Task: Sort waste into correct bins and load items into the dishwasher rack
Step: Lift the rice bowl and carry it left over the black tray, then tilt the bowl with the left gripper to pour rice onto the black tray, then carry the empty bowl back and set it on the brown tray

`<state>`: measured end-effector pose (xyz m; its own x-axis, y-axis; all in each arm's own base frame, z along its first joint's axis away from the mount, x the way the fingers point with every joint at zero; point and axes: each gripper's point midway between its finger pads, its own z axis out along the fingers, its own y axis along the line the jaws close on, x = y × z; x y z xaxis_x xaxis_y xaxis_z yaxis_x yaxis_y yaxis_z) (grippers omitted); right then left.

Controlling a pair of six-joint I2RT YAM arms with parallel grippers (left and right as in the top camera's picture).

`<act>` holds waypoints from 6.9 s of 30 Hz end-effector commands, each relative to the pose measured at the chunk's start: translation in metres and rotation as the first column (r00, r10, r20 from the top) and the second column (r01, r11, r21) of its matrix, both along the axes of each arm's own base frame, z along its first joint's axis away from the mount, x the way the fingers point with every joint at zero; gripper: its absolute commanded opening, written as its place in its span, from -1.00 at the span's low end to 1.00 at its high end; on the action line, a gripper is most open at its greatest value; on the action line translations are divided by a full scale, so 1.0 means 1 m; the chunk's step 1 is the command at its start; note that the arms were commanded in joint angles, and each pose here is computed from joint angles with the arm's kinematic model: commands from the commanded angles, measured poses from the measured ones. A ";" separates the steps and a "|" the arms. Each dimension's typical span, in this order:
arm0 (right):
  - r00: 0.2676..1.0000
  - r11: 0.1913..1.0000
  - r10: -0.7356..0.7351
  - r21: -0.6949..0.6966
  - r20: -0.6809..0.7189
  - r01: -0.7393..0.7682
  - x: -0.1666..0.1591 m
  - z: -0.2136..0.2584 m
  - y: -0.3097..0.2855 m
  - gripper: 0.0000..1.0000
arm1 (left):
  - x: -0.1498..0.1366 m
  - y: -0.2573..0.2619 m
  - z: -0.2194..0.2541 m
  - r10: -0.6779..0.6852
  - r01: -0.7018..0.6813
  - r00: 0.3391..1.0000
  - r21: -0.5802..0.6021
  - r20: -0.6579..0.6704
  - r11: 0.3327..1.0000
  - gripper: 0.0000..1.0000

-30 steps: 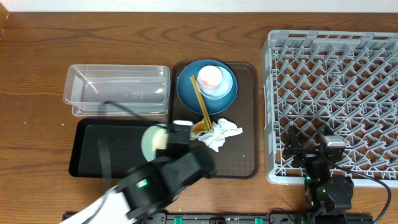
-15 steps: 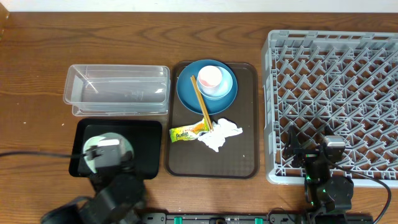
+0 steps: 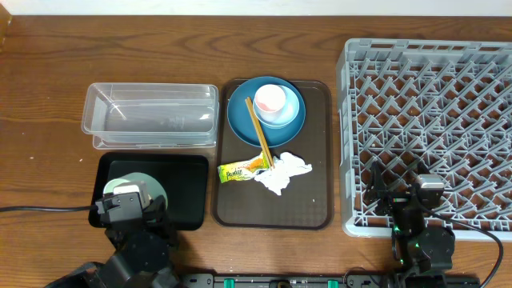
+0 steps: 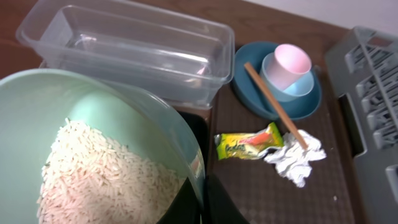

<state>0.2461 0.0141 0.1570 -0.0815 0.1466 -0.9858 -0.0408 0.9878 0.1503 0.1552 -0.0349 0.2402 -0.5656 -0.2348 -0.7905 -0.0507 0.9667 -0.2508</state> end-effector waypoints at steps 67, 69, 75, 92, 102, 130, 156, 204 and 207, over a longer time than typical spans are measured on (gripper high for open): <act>1.000 1.000 0.007 0.003 0.001 -0.007 0.000 0.000 0.002 0.98 | 0.091 -0.005 -0.079 -0.438 0.130 0.873 -0.764 -0.213 0.632 -0.87; 1.000 1.000 0.007 0.003 0.001 -0.007 0.000 0.000 0.002 0.98 | 0.091 0.005 -0.079 -0.403 0.101 0.889 -0.765 -0.217 0.635 -0.88; 1.000 1.000 0.007 0.004 0.001 -0.007 0.000 0.000 0.002 0.99 | 0.091 0.033 -0.079 -0.299 0.026 0.929 -0.767 -0.218 0.641 -0.88; 1.000 1.000 0.007 0.003 0.001 -0.007 0.000 0.000 0.002 0.98 | 0.087 0.038 -0.065 -0.270 0.027 0.949 -0.817 -0.159 0.577 -0.88; 1.000 1.000 0.007 0.003 0.001 -0.007 0.000 0.000 0.002 0.99 | 0.094 0.031 -0.029 -0.265 0.123 0.964 -0.895 0.007 0.428 -0.88; 1.000 1.000 0.007 0.003 0.001 -0.007 0.000 0.000 0.002 0.98 | 0.107 0.060 -0.010 -0.165 0.114 0.984 -0.934 0.060 0.339 -0.88; 1.000 1.000 0.007 0.003 0.001 -0.007 0.000 0.000 0.002 0.98 | 0.086 0.016 -0.060 -0.302 -0.063 0.921 -0.858 -0.247 0.510 -0.87; 1.000 1.000 0.007 0.003 0.001 -0.007 0.000 0.000 0.002 0.98 | 0.046 -0.196 -0.180 -0.322 0.297 0.713 -0.147 -0.623 0.943 -0.88; 1.000 1.000 0.007 0.003 0.001 -0.007 0.000 0.000 0.002 0.98 | 0.045 -0.195 -0.186 -0.311 0.295 0.703 -0.136 -0.640 0.946 -0.87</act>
